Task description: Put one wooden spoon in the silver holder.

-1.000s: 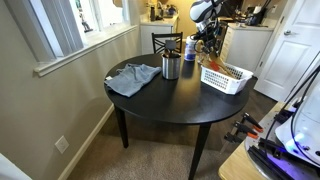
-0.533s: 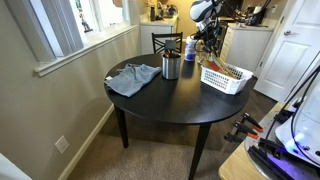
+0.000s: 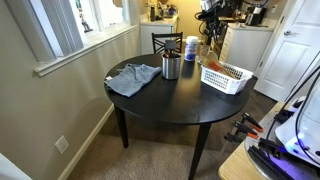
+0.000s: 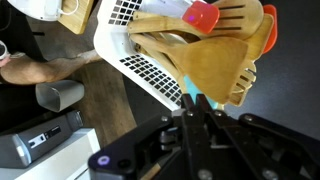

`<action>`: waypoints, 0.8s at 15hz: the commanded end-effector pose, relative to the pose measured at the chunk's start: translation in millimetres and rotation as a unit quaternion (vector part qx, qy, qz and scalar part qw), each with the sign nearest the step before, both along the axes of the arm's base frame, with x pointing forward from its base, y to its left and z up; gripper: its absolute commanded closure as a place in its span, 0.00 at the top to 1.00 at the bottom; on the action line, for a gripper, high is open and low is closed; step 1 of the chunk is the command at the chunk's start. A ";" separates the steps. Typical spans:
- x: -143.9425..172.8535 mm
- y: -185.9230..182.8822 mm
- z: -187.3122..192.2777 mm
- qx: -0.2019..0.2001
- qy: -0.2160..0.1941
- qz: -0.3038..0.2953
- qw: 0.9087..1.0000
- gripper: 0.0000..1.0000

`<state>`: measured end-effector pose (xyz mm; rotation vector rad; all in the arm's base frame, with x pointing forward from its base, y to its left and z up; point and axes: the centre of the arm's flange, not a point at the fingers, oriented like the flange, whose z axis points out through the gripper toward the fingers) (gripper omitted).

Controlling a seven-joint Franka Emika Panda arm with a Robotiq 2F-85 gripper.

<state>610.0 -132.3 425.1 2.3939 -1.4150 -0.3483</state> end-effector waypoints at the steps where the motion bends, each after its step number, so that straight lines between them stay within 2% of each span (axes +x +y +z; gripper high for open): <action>1: -17.1 -10.8 44.9 0.027 -0.017 0.021 0.999 0.03; 5: -22.8 -20.7 61.3 0.042 -0.027 0.028 0.998 0.03; 6: -23.0 -21.3 59.0 0.045 -0.026 0.025 0.998 0.35; 8: -22.5 -20.4 47.8 0.050 -0.020 0.023 0.998 0.42; 12: -17.9 -12.0 16.8 0.051 -0.012 0.018 0.998 0.67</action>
